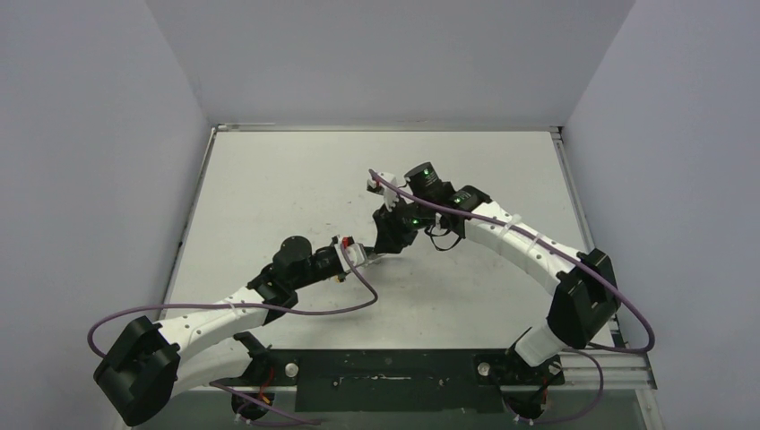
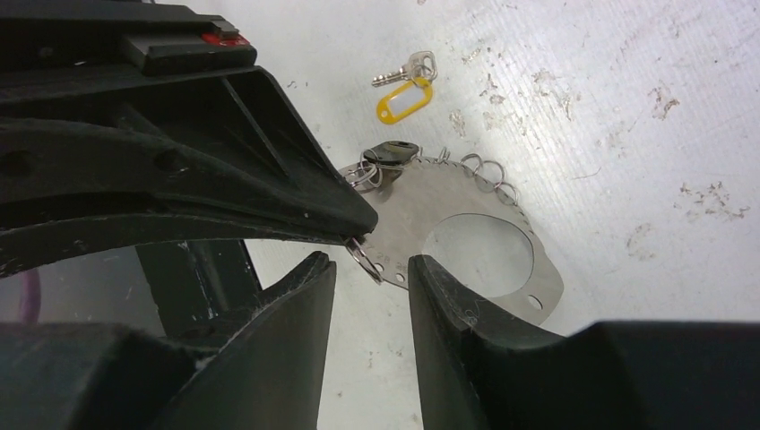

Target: Put the keys on the keyring

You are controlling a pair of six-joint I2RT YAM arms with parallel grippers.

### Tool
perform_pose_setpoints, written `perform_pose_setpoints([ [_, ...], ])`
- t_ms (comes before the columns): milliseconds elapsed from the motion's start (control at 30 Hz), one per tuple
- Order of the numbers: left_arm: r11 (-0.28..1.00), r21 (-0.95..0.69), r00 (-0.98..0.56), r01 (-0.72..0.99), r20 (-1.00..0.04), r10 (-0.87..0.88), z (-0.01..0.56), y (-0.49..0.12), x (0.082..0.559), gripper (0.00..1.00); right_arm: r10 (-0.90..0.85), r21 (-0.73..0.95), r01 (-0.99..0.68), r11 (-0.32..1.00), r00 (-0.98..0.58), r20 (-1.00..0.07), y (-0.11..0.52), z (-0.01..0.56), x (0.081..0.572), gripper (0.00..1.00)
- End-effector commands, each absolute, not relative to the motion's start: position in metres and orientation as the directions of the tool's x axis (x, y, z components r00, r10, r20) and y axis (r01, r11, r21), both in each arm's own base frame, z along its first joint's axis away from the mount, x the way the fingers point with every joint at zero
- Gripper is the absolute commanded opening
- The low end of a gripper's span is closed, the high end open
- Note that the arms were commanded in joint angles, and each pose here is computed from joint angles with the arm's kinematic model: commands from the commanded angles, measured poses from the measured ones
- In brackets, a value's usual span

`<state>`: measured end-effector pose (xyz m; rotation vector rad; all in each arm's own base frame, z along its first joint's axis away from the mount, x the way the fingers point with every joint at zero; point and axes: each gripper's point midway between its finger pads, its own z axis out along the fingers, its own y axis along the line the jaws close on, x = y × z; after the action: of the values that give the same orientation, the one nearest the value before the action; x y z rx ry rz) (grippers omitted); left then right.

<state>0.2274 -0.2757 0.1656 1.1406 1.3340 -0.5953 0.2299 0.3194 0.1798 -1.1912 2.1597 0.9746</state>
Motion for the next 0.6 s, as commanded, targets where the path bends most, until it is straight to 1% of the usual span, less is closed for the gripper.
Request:
perform_pose_setpoints([
  [0,0.382,0.326,0.268,0.865,-0.943,0.199,0.189,-0.28,0.227,0.0,-0.525,0.306,-0.889,0.34,-0.45,-0.722,0.327,0.19,0.235,0.35],
  [67,0.381,0.326,0.268,0.865,-0.943,0.199,0.189,-0.28,0.226,0.0,-0.529,0.312,-0.89,0.333,-0.45,-0.719,0.328,0.189,0.235,0.31],
  [167,0.382,0.325,0.266,0.865,-0.943,0.199,0.189,-0.28,0.226,0.0,-0.527,0.319,-0.89,0.326,-0.451,-0.72,0.33,0.188,0.234,0.22],
  [267,0.381,0.323,0.265,0.866,-0.944,0.198,0.189,-0.28,0.226,0.0,-0.517,0.323,-0.891,0.318,-0.449,-0.728,0.333,0.189,0.235,0.18],
  [567,0.378,0.321,0.262,0.868,-0.944,0.2,0.189,-0.279,0.224,0.0,-0.499,0.333,-0.896,0.294,-0.441,-0.746,0.339,0.194,0.235,0.18],
])
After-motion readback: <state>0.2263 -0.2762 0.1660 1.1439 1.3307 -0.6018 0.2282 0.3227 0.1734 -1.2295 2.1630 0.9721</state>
